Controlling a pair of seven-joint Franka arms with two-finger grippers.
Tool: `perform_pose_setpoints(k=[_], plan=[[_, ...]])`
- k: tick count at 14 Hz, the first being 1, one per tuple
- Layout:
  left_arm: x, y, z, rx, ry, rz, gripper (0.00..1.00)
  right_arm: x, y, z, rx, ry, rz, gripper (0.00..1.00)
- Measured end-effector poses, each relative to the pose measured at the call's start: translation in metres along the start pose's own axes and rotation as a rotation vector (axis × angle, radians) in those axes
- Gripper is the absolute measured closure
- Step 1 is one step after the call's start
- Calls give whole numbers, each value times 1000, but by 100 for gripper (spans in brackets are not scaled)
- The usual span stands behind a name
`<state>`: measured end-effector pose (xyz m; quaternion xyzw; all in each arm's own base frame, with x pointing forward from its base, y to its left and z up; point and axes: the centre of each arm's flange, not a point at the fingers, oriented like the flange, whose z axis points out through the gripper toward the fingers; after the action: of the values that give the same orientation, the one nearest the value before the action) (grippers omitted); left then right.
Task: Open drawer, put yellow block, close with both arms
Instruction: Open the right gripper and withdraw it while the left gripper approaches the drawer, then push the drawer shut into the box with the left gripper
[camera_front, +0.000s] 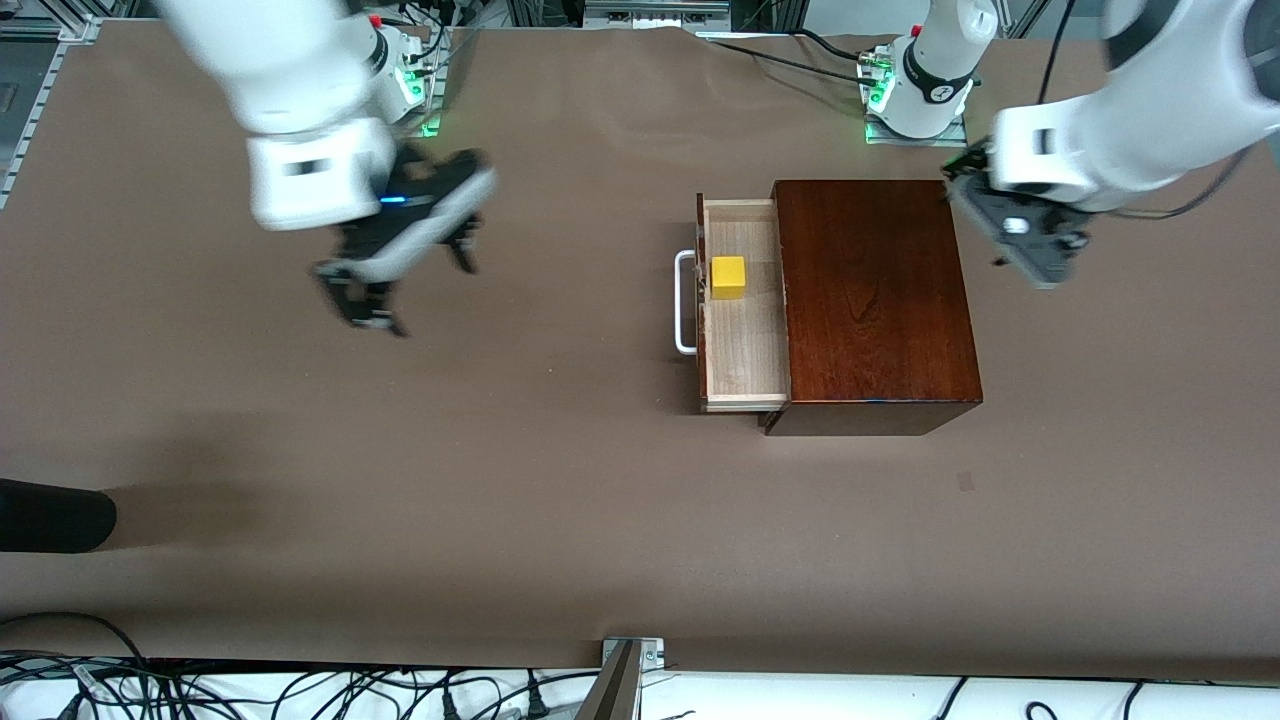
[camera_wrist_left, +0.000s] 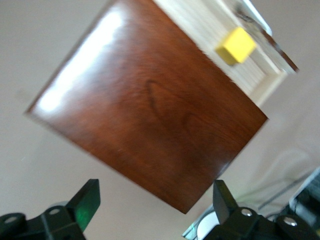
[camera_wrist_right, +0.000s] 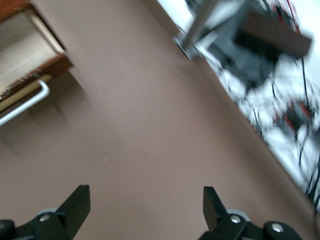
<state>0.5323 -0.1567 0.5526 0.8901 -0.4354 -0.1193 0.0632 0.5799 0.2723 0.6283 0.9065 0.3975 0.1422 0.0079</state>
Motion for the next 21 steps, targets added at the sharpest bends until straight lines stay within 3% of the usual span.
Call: perform_pose_setpoints(k=[4,7,9,13,16,21], plan=[[88,77,42,-124,-33,214,0,-86,58,-9,27,-114,258,0],[145,113,73,-149,-75,337,0,-133,89,-10,25,-178,411,0],[179,132,98,-138,-50,449,0,-160,103,-4,25,-204,473,0],[243,181,163,-95,22,611,0,-184,110,-7,22,-215,530,0],[267,186,197,-41,49,761,0,-185,109,-8,20,-217,562,0],[276,173,243,7,-48,825,0,-182,111,-19,11,-197,568,0]])
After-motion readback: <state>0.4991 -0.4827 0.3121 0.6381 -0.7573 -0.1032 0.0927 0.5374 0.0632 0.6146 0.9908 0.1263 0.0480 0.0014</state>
